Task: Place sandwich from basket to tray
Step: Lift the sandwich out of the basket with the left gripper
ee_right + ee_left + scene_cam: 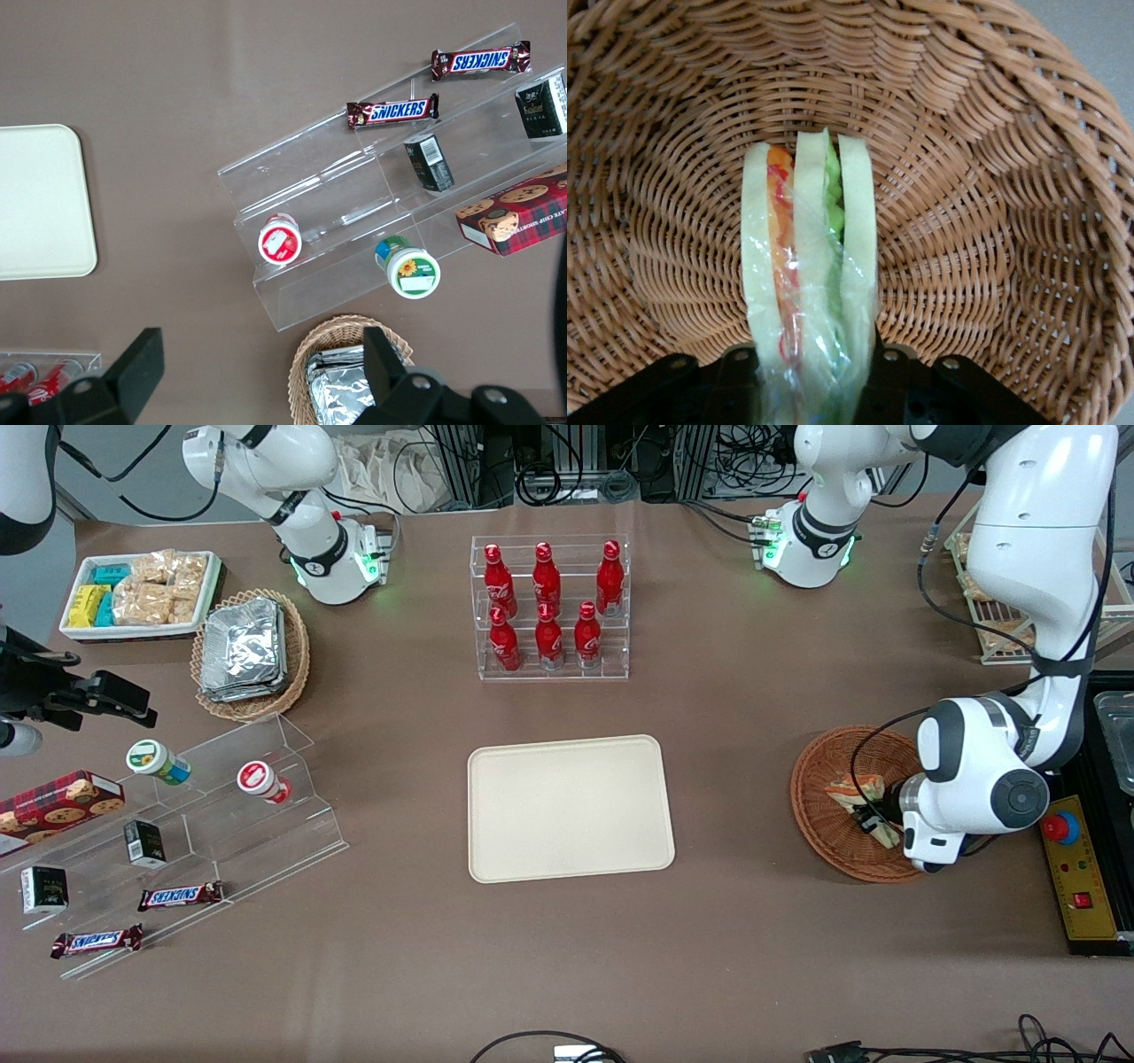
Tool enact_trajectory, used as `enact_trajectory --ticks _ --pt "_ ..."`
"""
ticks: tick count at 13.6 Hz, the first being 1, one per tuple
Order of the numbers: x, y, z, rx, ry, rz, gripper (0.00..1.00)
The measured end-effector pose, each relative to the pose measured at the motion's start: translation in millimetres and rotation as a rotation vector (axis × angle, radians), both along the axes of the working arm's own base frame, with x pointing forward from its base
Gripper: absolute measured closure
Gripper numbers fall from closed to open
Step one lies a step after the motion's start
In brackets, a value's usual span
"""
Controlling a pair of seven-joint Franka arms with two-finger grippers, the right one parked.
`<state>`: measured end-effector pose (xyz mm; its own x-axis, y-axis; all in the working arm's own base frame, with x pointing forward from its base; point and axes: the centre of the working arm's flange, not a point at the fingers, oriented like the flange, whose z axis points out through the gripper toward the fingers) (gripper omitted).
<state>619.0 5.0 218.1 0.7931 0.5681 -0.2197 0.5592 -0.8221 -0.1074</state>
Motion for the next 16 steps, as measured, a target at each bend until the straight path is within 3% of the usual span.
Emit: enact_trajectory --ticks 3,10,13,16 --pt "1.6 -5.2 22.6 -0.002 -0.006 -0.013 0.72" --pt "12.0 -66.0 167.0 -0.043 -0.058 -0.198 0.72" --pt "14.8 -101.2 186.9 -0.076 -0.089 -0.295 0.75" --pt "7.9 -147.4 187.2 -0.102 -0.088 -0.371 0.76"
